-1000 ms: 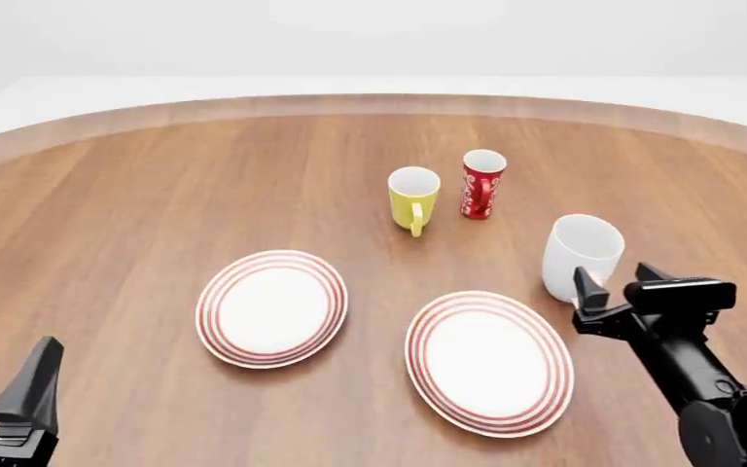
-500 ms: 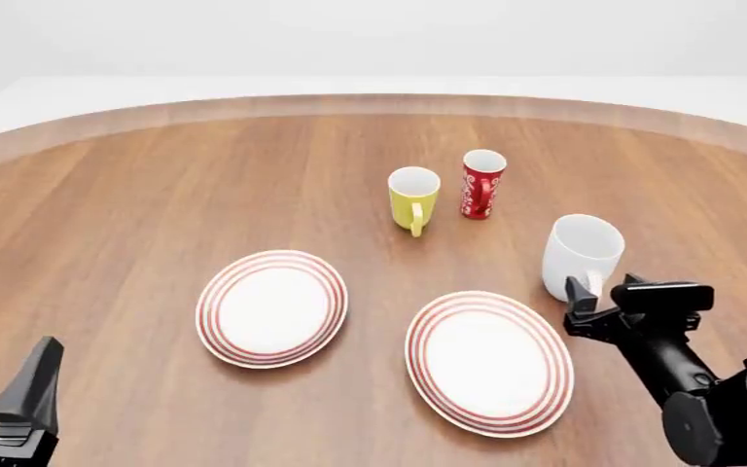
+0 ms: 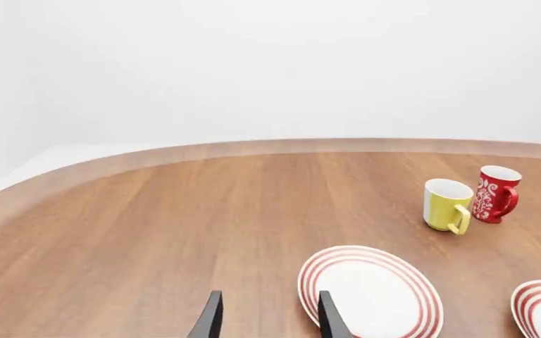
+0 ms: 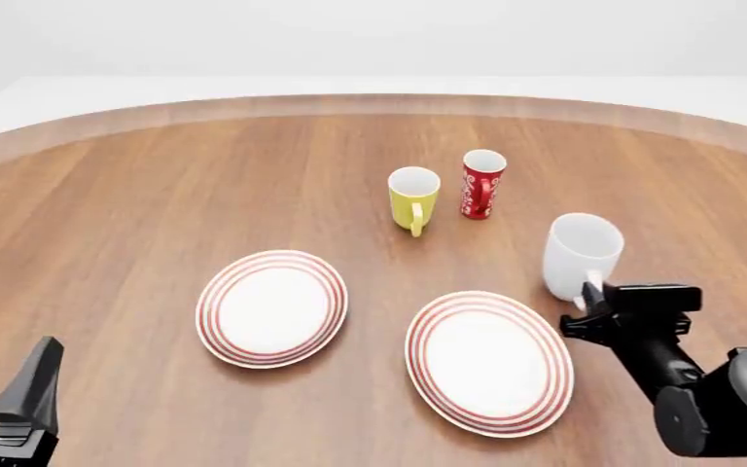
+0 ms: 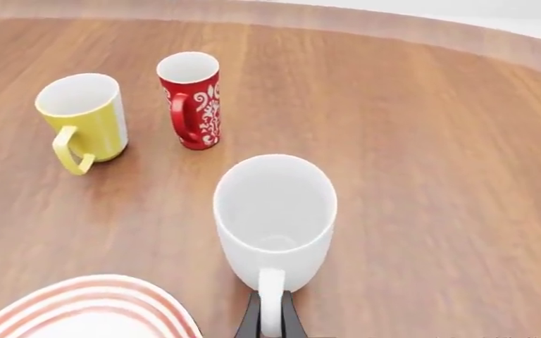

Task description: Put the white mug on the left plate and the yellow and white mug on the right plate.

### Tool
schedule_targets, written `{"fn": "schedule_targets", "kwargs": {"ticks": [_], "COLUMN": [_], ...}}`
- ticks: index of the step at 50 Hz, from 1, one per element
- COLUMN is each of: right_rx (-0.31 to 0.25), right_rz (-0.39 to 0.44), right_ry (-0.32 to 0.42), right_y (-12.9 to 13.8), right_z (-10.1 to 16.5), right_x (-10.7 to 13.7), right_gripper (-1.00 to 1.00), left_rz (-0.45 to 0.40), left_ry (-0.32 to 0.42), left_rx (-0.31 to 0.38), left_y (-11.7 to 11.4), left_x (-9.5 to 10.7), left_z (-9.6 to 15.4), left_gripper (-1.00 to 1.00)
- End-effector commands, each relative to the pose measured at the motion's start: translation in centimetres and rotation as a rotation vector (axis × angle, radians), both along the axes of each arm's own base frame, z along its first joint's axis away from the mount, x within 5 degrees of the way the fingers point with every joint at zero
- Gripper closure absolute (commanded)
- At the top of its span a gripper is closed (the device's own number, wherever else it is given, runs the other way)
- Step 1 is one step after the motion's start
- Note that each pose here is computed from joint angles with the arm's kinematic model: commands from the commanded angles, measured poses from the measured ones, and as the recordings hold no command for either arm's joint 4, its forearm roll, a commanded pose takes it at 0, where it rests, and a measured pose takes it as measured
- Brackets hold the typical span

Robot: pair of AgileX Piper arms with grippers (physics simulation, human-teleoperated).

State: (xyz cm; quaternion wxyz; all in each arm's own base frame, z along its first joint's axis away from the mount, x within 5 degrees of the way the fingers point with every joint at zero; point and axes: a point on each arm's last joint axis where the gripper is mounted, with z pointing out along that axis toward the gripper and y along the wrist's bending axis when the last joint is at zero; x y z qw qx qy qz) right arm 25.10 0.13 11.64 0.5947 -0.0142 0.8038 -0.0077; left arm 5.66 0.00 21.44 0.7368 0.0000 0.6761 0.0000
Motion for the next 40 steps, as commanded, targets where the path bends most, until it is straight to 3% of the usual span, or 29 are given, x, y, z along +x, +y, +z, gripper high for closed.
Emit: {"fn": "schedule_targets", "kwargs": {"ticks": [1,40], "right_rx": [0.001,-0.017], "right_rz": [-0.016,0.055], "right_ry": [-0.019,-0.162], "right_y": [-0.4,1.0], "right_z": [0.7,7.2], "right_x": [-0.3,-4.6], "right_gripper": [1.00,1.00], "left_rz": [0.000,0.000], "left_ry": [0.000,0.000], "left_rx": [0.000,0.000], "left_y": [0.0,0.0], "left_x": [0.0,0.0], "left_z": [0.0,0.0], "left_gripper": [-1.00,-1.00]}}
